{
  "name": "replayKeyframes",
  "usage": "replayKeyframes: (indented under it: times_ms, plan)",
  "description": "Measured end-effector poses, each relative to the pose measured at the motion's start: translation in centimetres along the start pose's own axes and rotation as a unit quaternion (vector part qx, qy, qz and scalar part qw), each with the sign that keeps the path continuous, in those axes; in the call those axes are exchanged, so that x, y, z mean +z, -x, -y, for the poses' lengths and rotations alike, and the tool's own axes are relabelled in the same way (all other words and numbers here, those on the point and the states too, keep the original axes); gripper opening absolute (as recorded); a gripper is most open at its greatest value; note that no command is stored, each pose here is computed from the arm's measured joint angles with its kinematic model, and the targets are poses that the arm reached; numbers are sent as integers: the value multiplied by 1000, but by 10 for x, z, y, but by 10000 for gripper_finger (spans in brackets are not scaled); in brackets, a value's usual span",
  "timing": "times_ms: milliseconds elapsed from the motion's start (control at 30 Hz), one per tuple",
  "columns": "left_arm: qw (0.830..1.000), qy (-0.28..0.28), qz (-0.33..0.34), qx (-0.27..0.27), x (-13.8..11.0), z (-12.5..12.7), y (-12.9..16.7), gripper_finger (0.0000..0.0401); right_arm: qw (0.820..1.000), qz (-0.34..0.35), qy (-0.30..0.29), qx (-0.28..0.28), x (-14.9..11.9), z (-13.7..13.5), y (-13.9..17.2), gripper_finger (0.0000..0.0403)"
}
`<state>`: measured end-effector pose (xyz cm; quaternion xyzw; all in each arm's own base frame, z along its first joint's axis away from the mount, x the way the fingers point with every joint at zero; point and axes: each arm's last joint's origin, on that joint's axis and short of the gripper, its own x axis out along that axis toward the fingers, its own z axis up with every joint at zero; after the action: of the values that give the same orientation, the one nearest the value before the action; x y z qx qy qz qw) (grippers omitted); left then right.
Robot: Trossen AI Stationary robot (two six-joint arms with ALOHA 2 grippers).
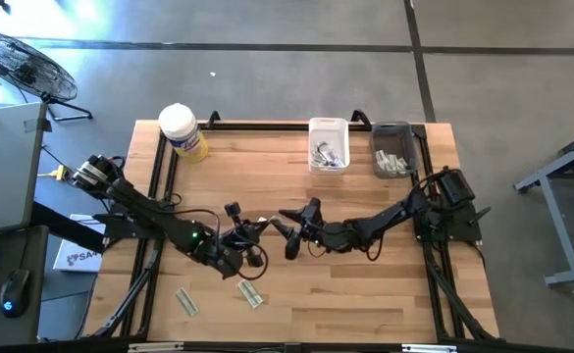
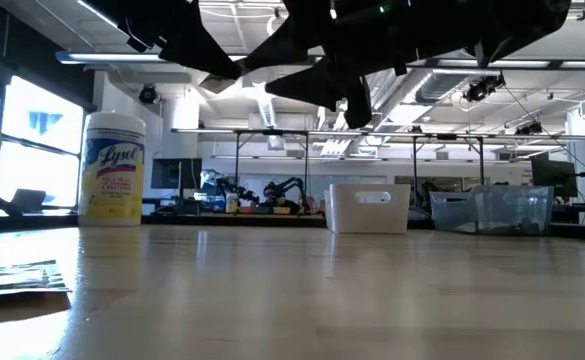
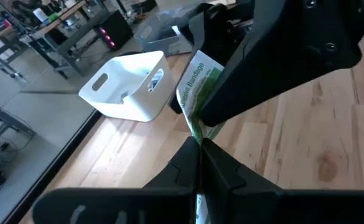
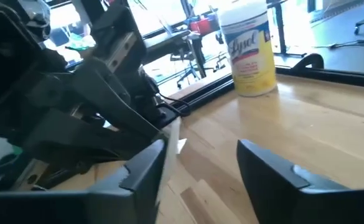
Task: Pick & Place First Aid Supplies
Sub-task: Put the green bandage into the black bin
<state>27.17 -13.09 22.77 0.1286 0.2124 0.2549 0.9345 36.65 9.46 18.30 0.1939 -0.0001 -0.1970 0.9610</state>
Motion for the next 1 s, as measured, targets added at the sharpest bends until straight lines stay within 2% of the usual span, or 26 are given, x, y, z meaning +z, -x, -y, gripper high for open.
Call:
replayKeyframes:
  times_ms: [400, 600, 800, 1000]
  plan:
    - [1000, 5, -3, -13, 0, 1, 0, 5, 999, -11, -1, 37, 0, -3, 0, 13]
    - [1000, 17, -5, -19, 0, 1, 0, 37, 999, -12, 9, 32, 0, -2, 0, 12]
    - [1000, 18, -4, -18, 0, 1, 0, 122, 1000, -7, 23, 15, 0, -1, 0, 6]
    - [999, 24, -7, -35, 2, -2, 3, 207, 996, 10, 80, -29, -1, -2, 3, 4]
